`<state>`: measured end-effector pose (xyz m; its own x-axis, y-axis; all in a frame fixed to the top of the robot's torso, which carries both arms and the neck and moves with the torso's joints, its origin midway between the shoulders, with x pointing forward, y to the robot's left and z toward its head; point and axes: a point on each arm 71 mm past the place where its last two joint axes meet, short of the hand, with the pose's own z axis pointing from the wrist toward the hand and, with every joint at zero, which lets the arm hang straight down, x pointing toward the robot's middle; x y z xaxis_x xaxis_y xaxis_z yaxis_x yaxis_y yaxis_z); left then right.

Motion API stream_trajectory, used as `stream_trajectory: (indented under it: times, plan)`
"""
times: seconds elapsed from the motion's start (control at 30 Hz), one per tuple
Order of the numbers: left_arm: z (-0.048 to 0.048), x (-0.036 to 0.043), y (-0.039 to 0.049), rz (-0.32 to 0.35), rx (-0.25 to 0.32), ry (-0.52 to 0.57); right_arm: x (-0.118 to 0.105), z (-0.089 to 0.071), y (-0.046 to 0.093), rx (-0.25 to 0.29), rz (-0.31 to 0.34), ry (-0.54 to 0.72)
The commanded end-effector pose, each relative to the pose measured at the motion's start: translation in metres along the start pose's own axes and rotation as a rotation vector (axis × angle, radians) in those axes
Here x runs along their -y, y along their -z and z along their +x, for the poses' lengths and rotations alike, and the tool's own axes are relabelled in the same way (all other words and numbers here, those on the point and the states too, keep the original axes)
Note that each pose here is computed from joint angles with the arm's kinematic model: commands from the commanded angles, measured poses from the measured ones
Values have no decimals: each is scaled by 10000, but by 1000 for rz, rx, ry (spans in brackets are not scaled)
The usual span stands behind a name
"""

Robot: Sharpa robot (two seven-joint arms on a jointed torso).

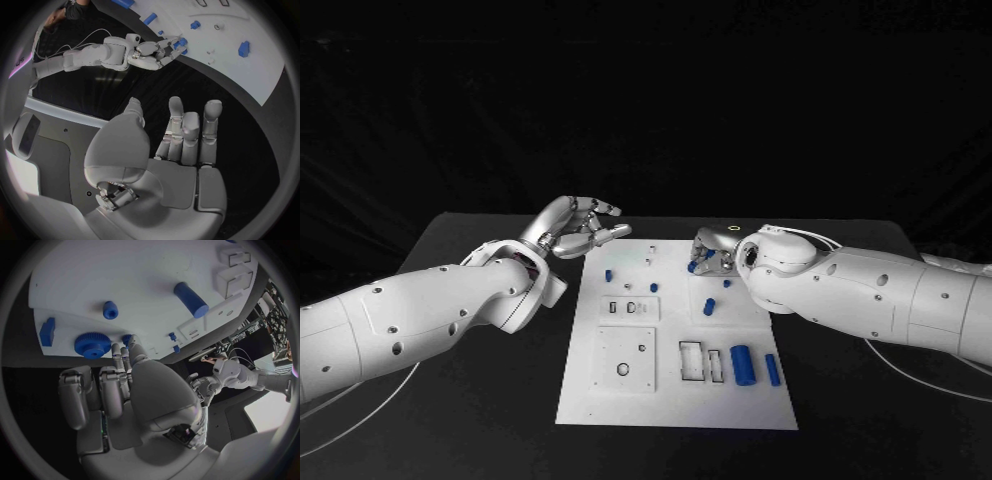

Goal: Assemble the parts on the task board

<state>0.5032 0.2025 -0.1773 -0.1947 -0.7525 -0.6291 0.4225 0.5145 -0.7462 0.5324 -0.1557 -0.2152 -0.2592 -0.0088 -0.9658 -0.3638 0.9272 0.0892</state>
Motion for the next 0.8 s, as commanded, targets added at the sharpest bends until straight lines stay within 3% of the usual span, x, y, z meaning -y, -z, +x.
stream_trajectory:
  times: [0.03,0.8]
  plan:
    - [0,22,-5,13,-3,1,-11,12,-11,-12,4,17]
    - [-1,24,-10,13,-4,1,-62,45,-48,-36,2,28]
